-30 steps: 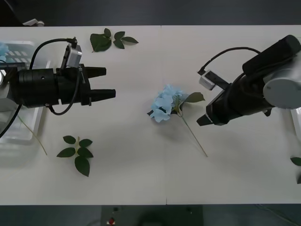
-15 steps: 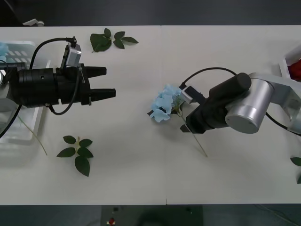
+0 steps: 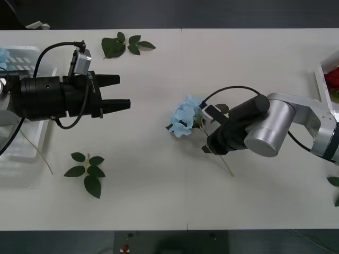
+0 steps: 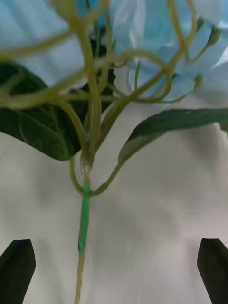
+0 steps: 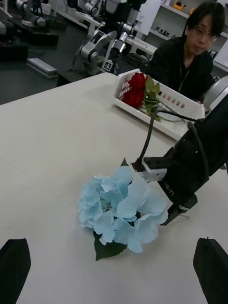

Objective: Put the red flowers into the right box and the blue flowers into the left box

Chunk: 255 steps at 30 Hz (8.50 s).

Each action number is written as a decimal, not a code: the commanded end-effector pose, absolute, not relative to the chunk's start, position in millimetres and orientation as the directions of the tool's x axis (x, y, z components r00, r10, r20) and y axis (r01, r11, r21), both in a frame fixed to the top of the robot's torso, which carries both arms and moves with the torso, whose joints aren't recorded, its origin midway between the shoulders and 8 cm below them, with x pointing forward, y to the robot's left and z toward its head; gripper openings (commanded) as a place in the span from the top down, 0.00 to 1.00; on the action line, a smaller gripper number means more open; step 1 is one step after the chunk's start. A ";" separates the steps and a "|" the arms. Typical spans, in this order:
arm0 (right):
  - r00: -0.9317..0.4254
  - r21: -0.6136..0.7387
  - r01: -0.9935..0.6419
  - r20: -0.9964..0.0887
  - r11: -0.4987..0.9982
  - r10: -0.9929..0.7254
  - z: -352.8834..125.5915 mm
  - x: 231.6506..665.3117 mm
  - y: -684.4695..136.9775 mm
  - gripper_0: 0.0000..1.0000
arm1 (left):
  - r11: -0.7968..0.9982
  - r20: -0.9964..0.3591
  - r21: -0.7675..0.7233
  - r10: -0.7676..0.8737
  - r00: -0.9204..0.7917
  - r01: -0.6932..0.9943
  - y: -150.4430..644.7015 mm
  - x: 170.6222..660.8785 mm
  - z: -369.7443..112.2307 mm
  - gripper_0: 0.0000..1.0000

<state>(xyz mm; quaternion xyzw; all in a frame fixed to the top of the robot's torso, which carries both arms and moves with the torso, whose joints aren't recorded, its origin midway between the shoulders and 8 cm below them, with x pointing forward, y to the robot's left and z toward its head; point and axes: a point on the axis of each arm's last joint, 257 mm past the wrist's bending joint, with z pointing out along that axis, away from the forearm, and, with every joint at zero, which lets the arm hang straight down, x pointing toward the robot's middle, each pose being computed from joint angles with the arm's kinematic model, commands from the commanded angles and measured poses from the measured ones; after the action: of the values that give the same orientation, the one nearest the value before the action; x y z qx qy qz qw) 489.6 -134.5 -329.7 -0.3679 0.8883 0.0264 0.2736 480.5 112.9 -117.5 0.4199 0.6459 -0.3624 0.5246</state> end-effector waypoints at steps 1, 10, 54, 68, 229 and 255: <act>-0.561 -0.157 -0.666 -0.539 0.730 -0.628 -317.5 499.3 -122.6 0.17 | 0.391 -0.982 -0.068 0.139 -0.132 0.918 116.5 476.8 -109.9 0.00; -0.552 -0.165 -0.668 -0.544 0.726 -0.632 -317.0 501.1 -120.3 1.00 | 0.399 -0.986 -0.076 0.104 -0.127 0.914 106.0 479.3 -105.4 0.01; -0.327 0.258 -0.905 -0.931 0.339 -0.163 -68.5 541.0 -35.2 1.00 | 0.373 -0.976 -0.215 -0.069 -0.204 0.902 49.7 456.9 -141.2 0.07; -0.371 0.343 -0.905 -0.926 0.251 -0.072 -48.0 524.8 -9.4 1.00 | 0.441 -0.987 -0.158 -0.104 -0.124 0.883 4.8 485.5 -121.6 0.07; -0.185 -0.002 -0.945 -0.821 0.327 -0.541 -122.6 504.8 -172.7 0.00 | 0.832 -0.820 -0.372 -0.086 -0.566 0.412 385.9 431.1 -106.7 0.00; -0.185 -0.002 -0.945 -0.821 0.327 -0.541 -122.6 504.8 -172.7 0.00 | 0.506 -0.913 -0.284 0.116 -0.391 0.815 153.6 432.9 -108.4 0.00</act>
<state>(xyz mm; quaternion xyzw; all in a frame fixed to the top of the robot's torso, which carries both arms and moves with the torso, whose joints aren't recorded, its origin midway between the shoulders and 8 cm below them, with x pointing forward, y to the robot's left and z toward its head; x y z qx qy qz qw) 494.4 -162.0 -149.1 -0.5132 0.7246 0.2853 0.3608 431.9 155.5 -120.6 0.2822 0.7426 -0.4172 0.4415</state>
